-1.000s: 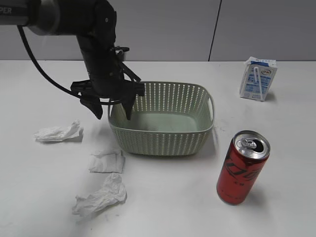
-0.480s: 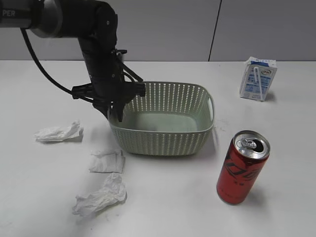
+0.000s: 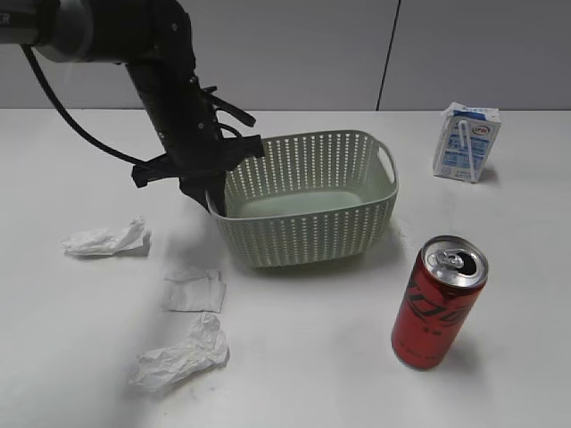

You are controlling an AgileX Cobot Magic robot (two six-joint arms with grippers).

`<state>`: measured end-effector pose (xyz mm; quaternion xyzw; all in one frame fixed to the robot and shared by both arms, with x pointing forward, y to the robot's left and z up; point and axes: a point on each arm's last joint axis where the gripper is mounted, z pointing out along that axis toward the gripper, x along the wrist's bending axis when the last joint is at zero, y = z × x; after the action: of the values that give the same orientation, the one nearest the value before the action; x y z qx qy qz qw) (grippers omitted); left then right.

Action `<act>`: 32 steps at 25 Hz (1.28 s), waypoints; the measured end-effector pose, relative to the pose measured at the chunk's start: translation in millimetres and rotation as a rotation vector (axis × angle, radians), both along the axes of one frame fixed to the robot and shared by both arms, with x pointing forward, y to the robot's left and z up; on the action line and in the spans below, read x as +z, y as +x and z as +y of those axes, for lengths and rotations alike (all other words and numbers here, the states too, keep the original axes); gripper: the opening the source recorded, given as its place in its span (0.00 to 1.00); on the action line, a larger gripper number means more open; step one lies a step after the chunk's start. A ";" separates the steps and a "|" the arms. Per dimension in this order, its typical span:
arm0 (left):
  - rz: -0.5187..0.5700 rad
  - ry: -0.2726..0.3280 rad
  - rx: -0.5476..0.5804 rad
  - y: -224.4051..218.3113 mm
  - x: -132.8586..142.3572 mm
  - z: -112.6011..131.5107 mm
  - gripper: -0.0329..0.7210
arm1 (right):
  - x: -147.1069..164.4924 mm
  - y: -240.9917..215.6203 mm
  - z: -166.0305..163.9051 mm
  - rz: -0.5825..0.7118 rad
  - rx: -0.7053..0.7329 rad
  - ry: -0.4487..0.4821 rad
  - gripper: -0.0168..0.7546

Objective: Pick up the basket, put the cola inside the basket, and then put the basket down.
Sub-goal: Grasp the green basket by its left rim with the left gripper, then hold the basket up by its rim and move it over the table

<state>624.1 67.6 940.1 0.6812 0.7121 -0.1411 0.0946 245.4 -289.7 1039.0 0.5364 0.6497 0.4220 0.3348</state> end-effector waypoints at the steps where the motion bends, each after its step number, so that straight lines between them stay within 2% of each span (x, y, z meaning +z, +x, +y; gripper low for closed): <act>1: -0.004 -0.003 0.008 1.5 1.8 2.6 0.04 | 0.0 0.0 0.0 0.000 0.000 0.000 0.72; 11: -0.129 -0.020 0.021 4.3 58.7 31.9 0.04 | 0.1 0.0 0.0 -0.001 0.000 0.000 0.72; 16: -0.105 0.067 -0.056 -2.5 65.1 43.3 0.04 | 0.1 0.0 0.0 -0.001 0.000 0.000 0.72; 19: -0.109 0.078 -0.060 -2.8 66.4 44.9 0.04 | 3.4 -1.1 1.6 -0.010 0.007 0.034 0.72; 23: -0.137 0.069 -0.061 -6.0 78.9 46.1 0.04 | 26.5 6.1 4.5 -0.037 0.015 0.075 0.72; 28: -0.169 0.100 -0.093 -10.4 84.6 42.2 0.04 | 53.6 54.5 13.3 0.193 0.033 0.081 0.72; 32: -0.177 0.116 -0.110 -12.2 84.3 38.9 0.04 | 75.0 111.0 30.5 0.423 0.147 0.095 0.76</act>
<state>611.9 106.6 1024.4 0.7334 0.6695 -0.0439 0.1094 356.5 -259.2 1114.0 0.5791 0.7222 0.3536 0.1340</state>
